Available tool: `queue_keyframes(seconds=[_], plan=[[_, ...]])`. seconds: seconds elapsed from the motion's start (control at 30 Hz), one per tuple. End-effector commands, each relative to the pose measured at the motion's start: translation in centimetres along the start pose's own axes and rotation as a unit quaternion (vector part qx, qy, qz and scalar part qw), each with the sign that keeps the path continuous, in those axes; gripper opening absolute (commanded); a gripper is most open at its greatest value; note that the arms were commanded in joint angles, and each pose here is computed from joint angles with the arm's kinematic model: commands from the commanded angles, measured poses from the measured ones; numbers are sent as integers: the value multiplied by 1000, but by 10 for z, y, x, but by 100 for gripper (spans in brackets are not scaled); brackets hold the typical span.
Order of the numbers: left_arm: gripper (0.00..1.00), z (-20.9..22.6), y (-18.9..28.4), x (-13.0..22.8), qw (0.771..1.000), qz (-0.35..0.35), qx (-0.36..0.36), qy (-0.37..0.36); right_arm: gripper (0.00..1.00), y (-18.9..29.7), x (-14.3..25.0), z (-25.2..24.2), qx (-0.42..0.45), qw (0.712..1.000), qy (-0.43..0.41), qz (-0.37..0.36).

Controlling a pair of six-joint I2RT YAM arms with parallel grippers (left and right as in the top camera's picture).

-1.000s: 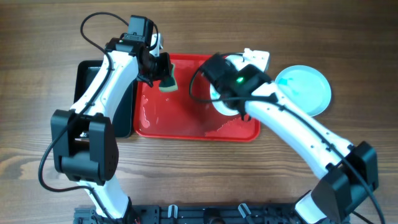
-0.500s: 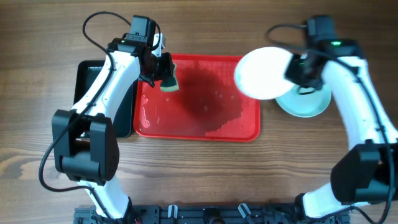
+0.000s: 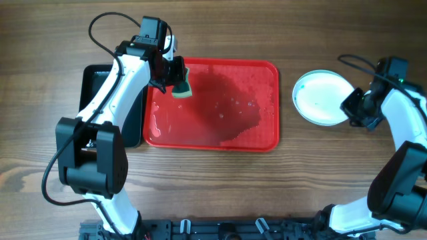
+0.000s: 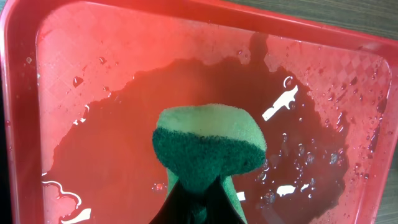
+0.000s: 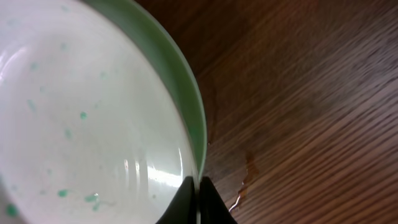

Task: Clean dirty plates on tray and stack at the side
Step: 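Move the sponge left and release it into the black tray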

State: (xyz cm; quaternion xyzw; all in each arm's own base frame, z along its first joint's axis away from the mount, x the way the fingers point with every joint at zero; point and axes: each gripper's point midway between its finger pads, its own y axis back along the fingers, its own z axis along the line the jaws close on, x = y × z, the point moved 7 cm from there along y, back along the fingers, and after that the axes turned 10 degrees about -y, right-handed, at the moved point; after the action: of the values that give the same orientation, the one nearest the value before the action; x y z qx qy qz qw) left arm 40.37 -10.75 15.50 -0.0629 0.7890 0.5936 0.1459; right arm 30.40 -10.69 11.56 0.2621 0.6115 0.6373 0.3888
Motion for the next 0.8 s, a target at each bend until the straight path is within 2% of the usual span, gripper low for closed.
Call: queue_keyframes(seconds=[0.0, 0.03, 0.07, 0.1, 0.23, 0.33, 0.43, 0.5, 0.63, 0.77], plan=[[4, 3, -5, 2, 1000, 5, -7, 7, 41, -10, 6, -1, -8, 1000, -2, 1], [4, 3, -5, 2, 1000, 4, -7, 8, 52, -11, 6, -1, -10, 1000, 1, 0], [4, 3, -5, 1, 1000, 3, -7, 8, 57, -10, 4, 1, -13, 1000, 5, -5], [4, 4, -3, 0, 1000, 2, -7, 9, 59, -8, 2, 3, -21, 1000, 17, -7], [4, 12, 30, -6, 1000, -1, -20, 23, 59, 22, -6, 24, -78, 995, 61, -1], [4, 29, 66, -3, 998, 0, -60, 29, 59, 59, -7, 43, -108, 989, 101, -19], [4, 60, 95, 13, 990, 16, -131, 53, 62, 94, 12, 71, -151, 975, 158, -37], [4, 75, 100, 20, 987, 36, -152, 41, 66, 99, 26, 84, -169, 967, 190, -31], [4, 104, 88, 26, 985, 72, -158, -25, 67, 97, 69, 116, -181, 948, 261, -5], [4, 129, 68, 23, 985, 49, -166, -15, 68, 102, 100, 141, -204, 928, 313, -6]])
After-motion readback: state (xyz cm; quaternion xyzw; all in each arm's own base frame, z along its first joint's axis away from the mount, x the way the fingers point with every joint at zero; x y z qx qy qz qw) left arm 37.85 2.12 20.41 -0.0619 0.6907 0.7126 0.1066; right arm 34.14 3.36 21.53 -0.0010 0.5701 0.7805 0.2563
